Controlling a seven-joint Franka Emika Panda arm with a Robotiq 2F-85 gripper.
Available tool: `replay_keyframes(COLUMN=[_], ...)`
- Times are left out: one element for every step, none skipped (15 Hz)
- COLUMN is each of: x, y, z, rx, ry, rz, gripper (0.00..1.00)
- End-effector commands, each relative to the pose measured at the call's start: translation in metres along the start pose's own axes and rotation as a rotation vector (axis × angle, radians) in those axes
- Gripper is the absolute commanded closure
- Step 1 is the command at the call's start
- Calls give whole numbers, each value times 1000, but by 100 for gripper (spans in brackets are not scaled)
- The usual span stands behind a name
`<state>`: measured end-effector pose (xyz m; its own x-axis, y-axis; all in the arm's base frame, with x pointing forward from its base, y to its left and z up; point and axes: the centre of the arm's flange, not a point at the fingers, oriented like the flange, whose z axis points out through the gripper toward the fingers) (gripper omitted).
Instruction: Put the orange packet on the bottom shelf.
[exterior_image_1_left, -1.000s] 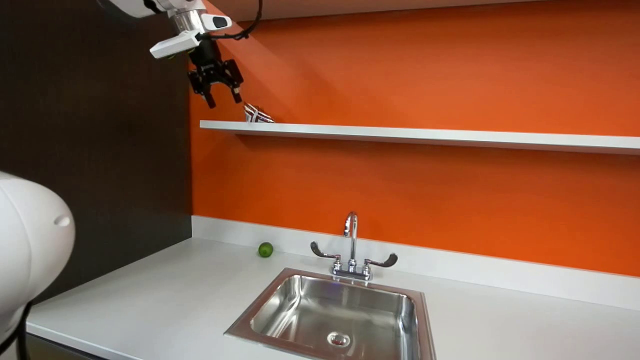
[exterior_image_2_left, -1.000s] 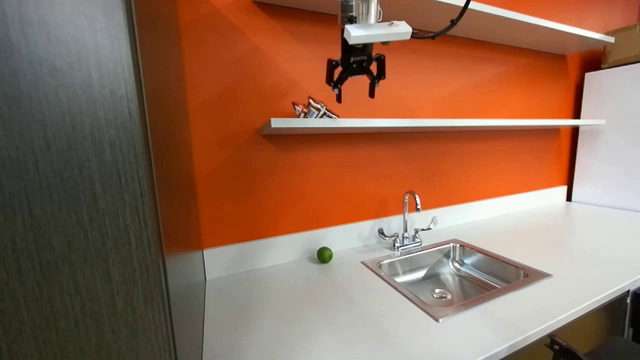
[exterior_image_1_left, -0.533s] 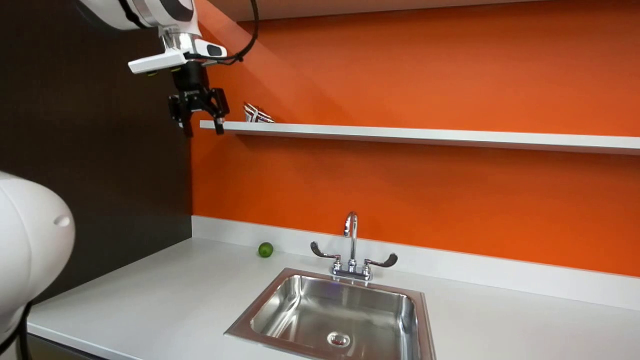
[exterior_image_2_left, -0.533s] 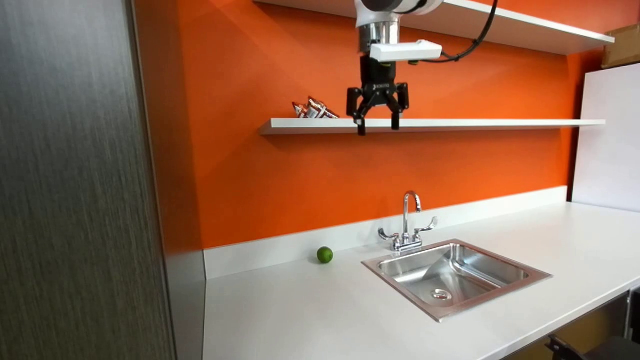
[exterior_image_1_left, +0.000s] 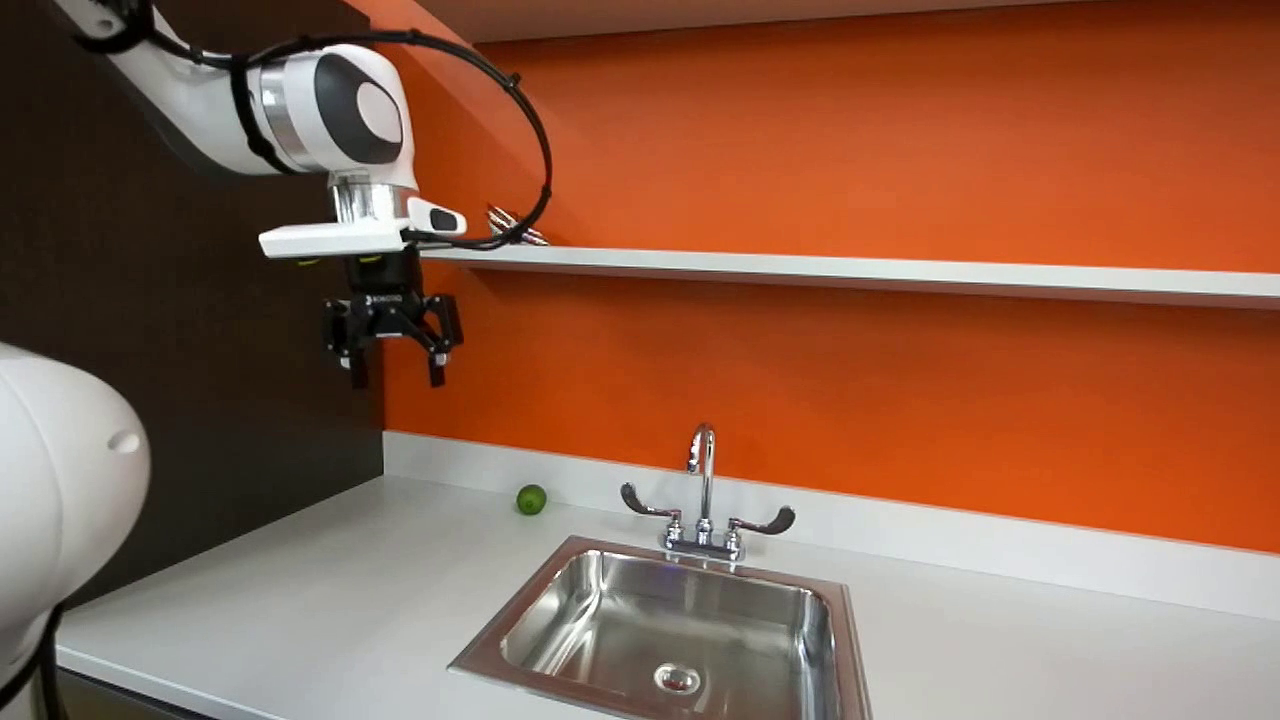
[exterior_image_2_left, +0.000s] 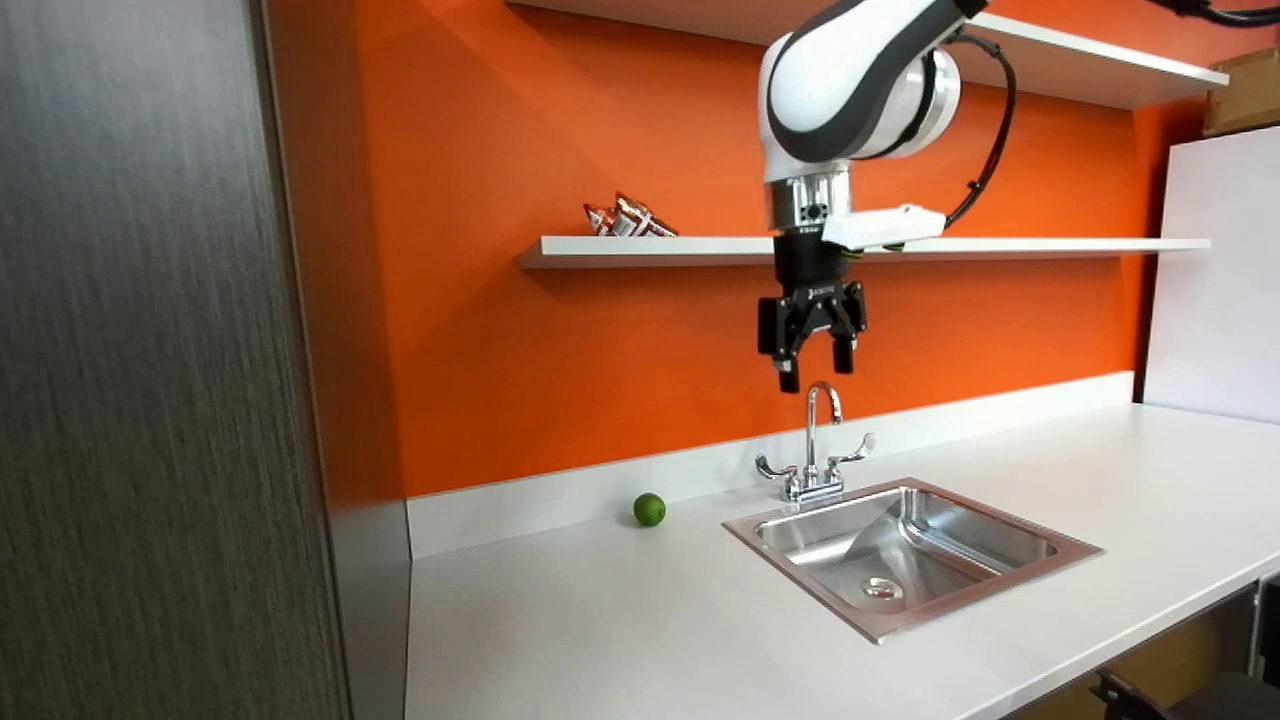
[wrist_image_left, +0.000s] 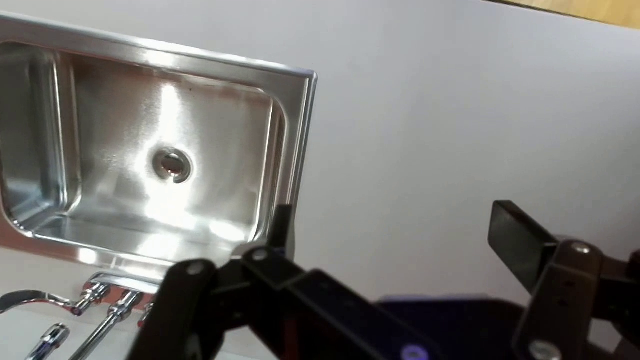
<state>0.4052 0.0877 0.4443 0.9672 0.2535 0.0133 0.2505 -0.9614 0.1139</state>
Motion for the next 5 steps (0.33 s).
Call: replay_keyframes(x=[-5, -8, -10, -10, -11], y=[0, 0, -1, -1, 0], z=[11, 16, 18, 17, 16], rx=[2, 3, 3, 3, 2], ry=[-4, -6, -4, -2, 1], rz=[-10, -15, -18, -19, -20], gripper=[0, 0, 0, 0, 0])
